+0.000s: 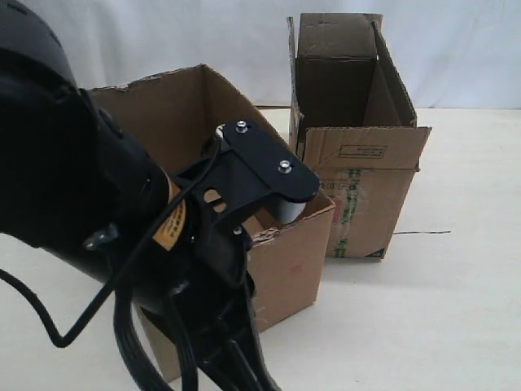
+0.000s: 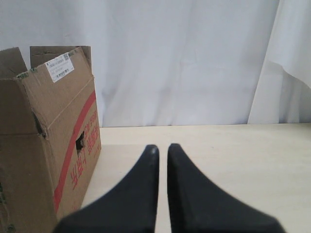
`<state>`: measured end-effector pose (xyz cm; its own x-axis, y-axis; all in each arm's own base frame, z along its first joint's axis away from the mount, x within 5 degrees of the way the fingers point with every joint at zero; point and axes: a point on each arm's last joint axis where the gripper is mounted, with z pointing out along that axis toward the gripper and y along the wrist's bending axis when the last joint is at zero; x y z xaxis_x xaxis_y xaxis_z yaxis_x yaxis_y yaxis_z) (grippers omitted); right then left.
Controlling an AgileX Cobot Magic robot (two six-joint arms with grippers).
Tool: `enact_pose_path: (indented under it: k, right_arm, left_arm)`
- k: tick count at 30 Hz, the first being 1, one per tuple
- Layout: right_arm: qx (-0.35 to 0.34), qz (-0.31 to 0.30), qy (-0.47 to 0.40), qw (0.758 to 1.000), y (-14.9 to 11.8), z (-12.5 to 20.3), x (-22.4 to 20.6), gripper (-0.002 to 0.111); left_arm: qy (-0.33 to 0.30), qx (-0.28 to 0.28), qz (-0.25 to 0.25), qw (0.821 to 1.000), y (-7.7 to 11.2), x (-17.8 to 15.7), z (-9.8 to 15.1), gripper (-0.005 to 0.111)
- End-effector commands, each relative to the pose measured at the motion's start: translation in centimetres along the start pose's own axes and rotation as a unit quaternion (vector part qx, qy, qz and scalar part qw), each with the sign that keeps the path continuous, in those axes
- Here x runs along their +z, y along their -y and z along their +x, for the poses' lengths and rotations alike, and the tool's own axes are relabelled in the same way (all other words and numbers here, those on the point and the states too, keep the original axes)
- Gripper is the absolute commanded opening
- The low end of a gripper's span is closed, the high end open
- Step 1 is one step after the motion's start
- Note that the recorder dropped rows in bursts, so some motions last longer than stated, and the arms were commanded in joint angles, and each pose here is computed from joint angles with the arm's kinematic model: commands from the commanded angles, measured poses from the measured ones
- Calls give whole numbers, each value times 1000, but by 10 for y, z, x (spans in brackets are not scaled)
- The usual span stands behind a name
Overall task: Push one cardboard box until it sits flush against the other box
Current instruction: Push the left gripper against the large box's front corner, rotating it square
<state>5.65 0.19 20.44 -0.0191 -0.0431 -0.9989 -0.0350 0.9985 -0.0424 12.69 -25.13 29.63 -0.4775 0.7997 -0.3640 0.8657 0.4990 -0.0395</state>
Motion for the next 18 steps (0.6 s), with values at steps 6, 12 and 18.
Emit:
enact_pose_path:
  k: [6,12,18]
  right_arm:
    - [-2,-1,0,1000,0,1,0,5]
    - [-2,-1,0,1000,0,1,0,5]
    - [-2,-1,0,1000,0,1,0,5]
  left_arm:
    - [-10,-9,19,1000,8,38,-14,0]
    - [-53,9,-2,999,7,66,-14,0]
    - [-61,17,-62,996,-4,78,-16,0]
